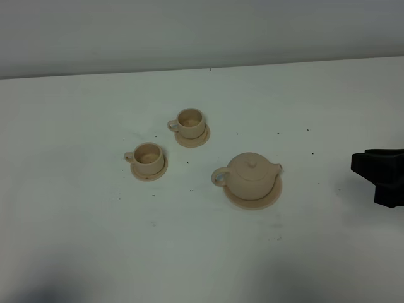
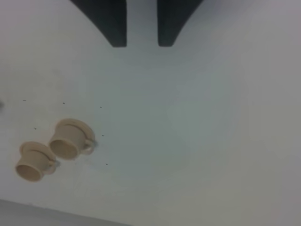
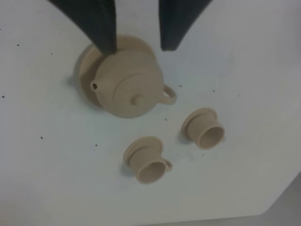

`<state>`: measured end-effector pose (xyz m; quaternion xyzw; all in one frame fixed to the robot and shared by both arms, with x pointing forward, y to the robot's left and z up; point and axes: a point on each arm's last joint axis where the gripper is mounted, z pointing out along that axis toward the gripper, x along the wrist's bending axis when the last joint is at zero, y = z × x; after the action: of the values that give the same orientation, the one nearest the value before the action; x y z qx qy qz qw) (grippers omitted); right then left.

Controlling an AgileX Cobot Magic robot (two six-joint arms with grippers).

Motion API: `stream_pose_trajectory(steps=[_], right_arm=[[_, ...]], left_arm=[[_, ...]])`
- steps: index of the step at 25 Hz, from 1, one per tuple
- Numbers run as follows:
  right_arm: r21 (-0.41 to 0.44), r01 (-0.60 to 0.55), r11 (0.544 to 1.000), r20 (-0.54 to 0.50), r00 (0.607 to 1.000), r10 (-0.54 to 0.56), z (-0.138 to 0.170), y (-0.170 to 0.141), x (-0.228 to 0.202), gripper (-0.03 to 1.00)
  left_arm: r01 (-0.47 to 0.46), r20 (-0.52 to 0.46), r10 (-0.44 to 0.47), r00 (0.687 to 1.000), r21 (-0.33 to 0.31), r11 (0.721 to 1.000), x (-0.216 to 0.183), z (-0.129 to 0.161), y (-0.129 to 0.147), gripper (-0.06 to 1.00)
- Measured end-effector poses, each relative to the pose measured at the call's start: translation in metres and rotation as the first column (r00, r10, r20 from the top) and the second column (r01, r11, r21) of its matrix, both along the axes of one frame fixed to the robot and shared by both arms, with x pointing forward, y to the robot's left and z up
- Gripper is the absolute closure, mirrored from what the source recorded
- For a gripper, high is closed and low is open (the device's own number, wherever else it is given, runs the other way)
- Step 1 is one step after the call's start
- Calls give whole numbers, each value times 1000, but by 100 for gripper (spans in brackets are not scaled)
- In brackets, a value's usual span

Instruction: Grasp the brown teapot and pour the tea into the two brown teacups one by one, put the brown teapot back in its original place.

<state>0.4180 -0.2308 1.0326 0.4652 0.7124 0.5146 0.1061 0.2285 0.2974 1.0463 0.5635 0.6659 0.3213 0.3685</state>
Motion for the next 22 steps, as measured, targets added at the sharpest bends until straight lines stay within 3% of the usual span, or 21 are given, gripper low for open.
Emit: stream_pose_trajectory(steps=[8,16,22], right_arm=[[0,0,1000,0,1000,0,0,0,0,73],[0,0,1000,0,1000,0,0,0,0,73],[48,5,999,-4,1000,-4,3,2,0,73]], left_arm=[[34,1,-34,999,10,999,0,0,-2,68],[34,1,-34,999,11,999,0,0,-2,67],[34,1,-34,999,11,999,0,0,-2,67]])
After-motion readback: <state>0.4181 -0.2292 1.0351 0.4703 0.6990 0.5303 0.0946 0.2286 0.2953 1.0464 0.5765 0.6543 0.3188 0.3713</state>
